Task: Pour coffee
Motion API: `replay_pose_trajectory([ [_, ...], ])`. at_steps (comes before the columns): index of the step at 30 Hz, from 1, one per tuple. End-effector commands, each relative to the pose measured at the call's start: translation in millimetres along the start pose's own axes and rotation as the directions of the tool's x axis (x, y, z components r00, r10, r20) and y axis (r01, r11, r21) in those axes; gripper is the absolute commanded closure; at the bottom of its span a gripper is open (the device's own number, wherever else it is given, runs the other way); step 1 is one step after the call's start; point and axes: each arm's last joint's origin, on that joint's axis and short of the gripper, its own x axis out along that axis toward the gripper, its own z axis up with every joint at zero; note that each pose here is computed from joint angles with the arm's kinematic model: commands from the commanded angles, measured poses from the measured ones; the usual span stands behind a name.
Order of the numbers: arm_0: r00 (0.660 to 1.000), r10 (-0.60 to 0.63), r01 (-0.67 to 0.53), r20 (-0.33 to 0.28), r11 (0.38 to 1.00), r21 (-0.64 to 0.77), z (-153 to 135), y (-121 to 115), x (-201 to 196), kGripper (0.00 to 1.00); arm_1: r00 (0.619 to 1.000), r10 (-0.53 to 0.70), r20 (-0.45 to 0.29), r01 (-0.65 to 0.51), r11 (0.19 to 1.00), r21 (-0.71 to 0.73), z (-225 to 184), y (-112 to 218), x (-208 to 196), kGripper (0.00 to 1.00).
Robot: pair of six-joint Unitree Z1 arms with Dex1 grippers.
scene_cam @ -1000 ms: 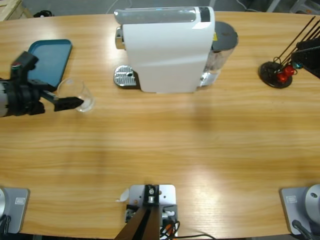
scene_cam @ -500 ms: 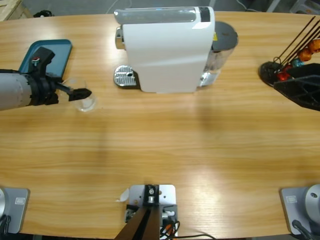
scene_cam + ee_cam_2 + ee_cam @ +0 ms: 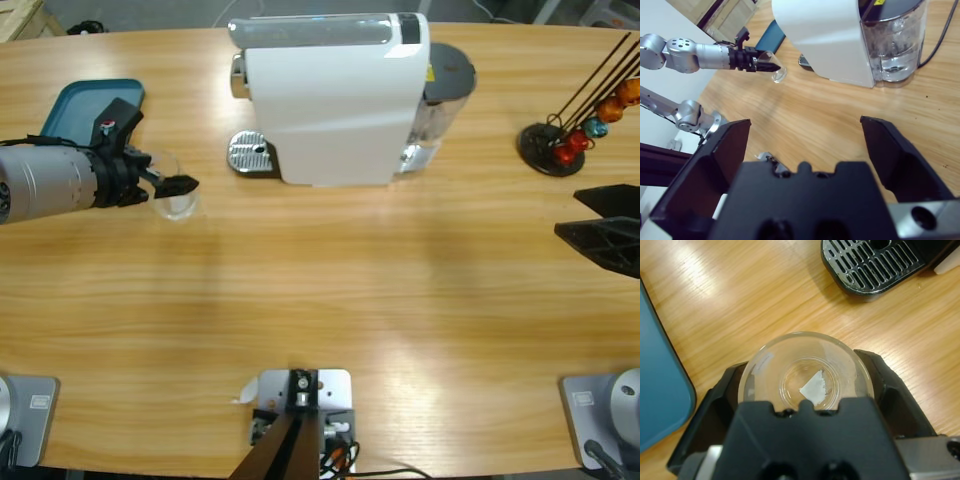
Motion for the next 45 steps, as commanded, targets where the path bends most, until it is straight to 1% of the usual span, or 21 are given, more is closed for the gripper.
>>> replay_pose_trajectory([
  [1,0.981,-0.176,0.145,0.076,0.941,0.307,4.6,11.4,-21.5,1.000,0.998,-0.047,-0.047,0.047,0.999,0.006,-0.8,-3.1,19.0,0.000],
  [2,0.963,-0.240,0.183,0.126,0.919,0.348,13.7,20.5,-29.1,1.000,0.997,-0.050,-0.053,0.050,0.999,0.003,1.2,-2.0,21.8,0.000],
  [3,0.937,-0.298,0.217,0.183,0.906,0.362,25.7,32.9,-36.2,1.000,0.997,-0.050,-0.053,0.050,0.999,0.001,3.3,-0.9,24.3,0.000],
  [5,0.894,-0.369,0.261,0.252,0.889,0.377,44.4,50.8,-40.1,1.000,0.997,-0.053,-0.059,0.053,0.999,-0.003,6.0,0.6,28.4,0.000],
  [7,0.850,-0.447,0.322,0.279,0.860,0.397,58.1,63.7,-31.6,1.000,0.996,-0.059,-0.069,0.058,0.998,-0.004,6.2,0.6,30.6,0.000],
  [8,0.833,-0.478,0.345,0.276,0.841,0.417,62.2,65.5,-25.2,1.000,0.994,-0.067,-0.082,0.067,0.998,-0.004,5.6,0.0,32.7,0.000],
  [9,0.824,-0.497,0.357,0.270,0.827,0.433,64.5,66.3,-19.2,1.000,0.993,-0.073,-0.089,0.072,0.997,-0.006,5.0,-0.5,34.0,0.000],
  [13,0.811,-0.541,0.397,0.224,0.790,0.468,64.5,70.3,10.4,1.000,0.991,-0.088,-0.099,0.087,0.996,-0.009,2.3,-2.8,36.0,0.000],
  [15,0.816,-0.539,0.403,0.208,0.789,0.464,66.3,76.5,28.1,1.000,0.991,-0.090,-0.099,0.089,0.996,-0.010,1.7,-3.2,35.9,0.000],
  [16,0.814,-0.543,0.407,0.204,0.786,0.466,68.7,78.6,35.8,1.000,0.991,-0.091,-0.101,0.091,0.996,-0.010,1.4,-3.4,36.0,0.000],
  [18,0.797,-0.570,0.433,0.201,0.770,0.469,74.5,80.0,50.8,1.000,0.989,-0.098,-0.108,0.097,0.995,-0.011,0.6,-4.2,37.4,0.000],
  [21,0.790,-0.581,0.446,0.194,0.763,0.468,77.3,81.2,68.7,1.000,0.986,-0.111,-0.128,0.110,0.994,-0.014,-0.9,-5.5,42.8,0.000],
  [25,0.768,-0.616,0.476,0.175,0.732,0.488,79.5,70.5,78.6,1.000,0.983,-0.131,-0.131,0.130,0.991,-0.017,-2.0,-7.4,46.1,0.000],
  [32,0.755,-0.639,0.491,0.147,0.699,0.519,79.3,58.1,88.6,1.000,0.981,-0.148,-0.124,0.148,0.989,-0.008,0.5,-10.4,50.0,0.000],
  [39,0.754,-0.638,0.484,0.153,0.699,0.526,86.5,57.5,94.4,1.000,0.981,-0.150,-0.126,0.150,0.989,-0.009,-1.2,-11.6,49.2,0.000],
  [42,0.752,-0.643,0.488,0.148,0.693,0.530,88.7,53.8,97.4,1.000,0.981,-0.151,-0.125,0.151,0.989,-0.009,-1.4,-12.0,48.7,0.000],
  [45,0.758,-0.637,0.483,0.140,0.692,0.536,89.2,49.1,98.3,1.000,0.981,-0.149,-0.123,0.149,0.989,-0.011,-1.7,-12.2,47.5,0.000],
])
